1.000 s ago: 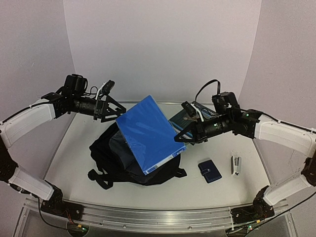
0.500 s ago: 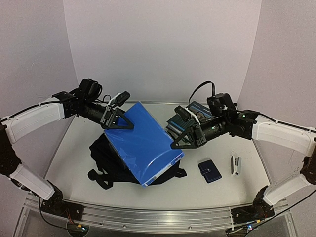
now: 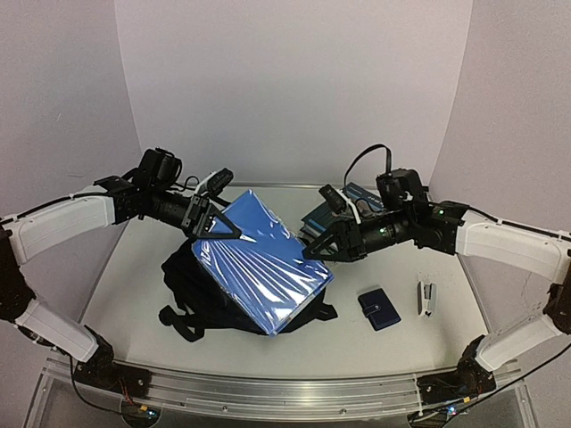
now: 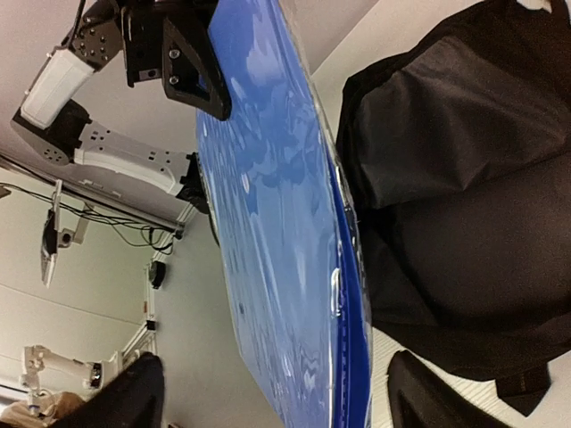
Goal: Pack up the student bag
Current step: Pick up the files from the center of the board, then place the files in the student bag.
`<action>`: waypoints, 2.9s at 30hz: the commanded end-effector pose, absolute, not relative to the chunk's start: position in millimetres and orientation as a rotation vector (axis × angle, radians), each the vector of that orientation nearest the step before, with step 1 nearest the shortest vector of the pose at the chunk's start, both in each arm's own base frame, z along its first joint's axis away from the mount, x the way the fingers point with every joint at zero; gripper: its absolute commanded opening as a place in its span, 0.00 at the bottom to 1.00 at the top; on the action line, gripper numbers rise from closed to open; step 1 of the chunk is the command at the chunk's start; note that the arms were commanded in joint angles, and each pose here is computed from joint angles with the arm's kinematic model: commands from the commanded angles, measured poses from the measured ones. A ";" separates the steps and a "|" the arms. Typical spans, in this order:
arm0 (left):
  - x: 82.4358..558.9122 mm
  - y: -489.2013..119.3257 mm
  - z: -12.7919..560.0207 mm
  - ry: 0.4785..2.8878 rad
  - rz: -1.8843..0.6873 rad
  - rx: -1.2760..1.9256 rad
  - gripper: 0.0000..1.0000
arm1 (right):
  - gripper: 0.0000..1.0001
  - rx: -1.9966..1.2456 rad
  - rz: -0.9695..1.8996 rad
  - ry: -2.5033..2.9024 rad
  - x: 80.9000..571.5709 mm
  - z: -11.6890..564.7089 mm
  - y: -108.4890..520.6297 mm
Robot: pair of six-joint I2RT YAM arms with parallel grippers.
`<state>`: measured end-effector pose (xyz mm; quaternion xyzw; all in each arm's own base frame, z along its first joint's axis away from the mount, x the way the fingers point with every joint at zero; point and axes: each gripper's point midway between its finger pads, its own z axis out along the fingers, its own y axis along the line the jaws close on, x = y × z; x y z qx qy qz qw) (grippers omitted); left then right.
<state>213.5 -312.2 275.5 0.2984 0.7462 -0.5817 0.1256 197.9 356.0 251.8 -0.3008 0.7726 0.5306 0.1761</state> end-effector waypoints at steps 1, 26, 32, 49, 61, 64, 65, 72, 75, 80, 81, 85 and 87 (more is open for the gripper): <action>227.6 -312.2 308.4 1.997 -1.637 0.779 0.00 | 0.97 -0.644 1.379 2.075 228.7 270.4 349.6; 269.7 -296.7 327.2 1.732 -1.809 0.394 0.00 | 0.85 -0.306 1.693 1.860 245.0 267.1 356.8; 263.8 -298.8 315.2 1.787 -1.842 0.410 0.00 | 0.65 -0.324 1.712 1.814 248.5 277.1 361.6; 276.3 -302.6 292.0 1.890 -1.802 0.352 0.06 | 0.13 -0.380 1.858 1.693 234.8 294.2 364.6; 301.4 -259.3 225.6 2.266 -1.291 0.068 0.87 | 0.00 -0.199 1.802 1.691 247.1 289.0 346.8; 301.6 -227.8 199.3 2.357 -1.118 -0.077 0.94 | 0.00 -0.136 1.728 1.745 253.0 276.0 339.4; 300.4 -218.7 190.9 2.381 -1.081 -0.120 0.95 | 0.00 -0.112 1.694 1.771 255.7 270.9 336.6; 291.6 -195.4 153.9 2.470 -1.012 -0.276 0.98 | 0.00 -0.029 1.614 1.867 256.3 250.2 324.0; 293.6 -193.6 142.4 2.495 -0.997 -0.311 0.98 | 0.00 -0.010 1.628 1.887 253.6 247.2 322.5; 303.4 -200.3 128.4 2.533 -1.035 -0.344 0.93 | 0.00 -0.012 1.656 1.916 247.8 242.4 323.3; 305.5 -202.5 126.1 2.539 -1.044 -0.344 0.91 | 0.00 -0.009 1.661 1.919 246.9 242.0 322.9; 313.9 -210.0 121.3 2.546 -1.071 -0.328 0.72 | 0.00 0.002 1.669 1.920 244.5 242.6 320.6; 317.6 -213.6 119.8 2.541 -1.090 -0.322 0.65 | 0.00 0.013 1.669 1.926 243.5 241.8 319.1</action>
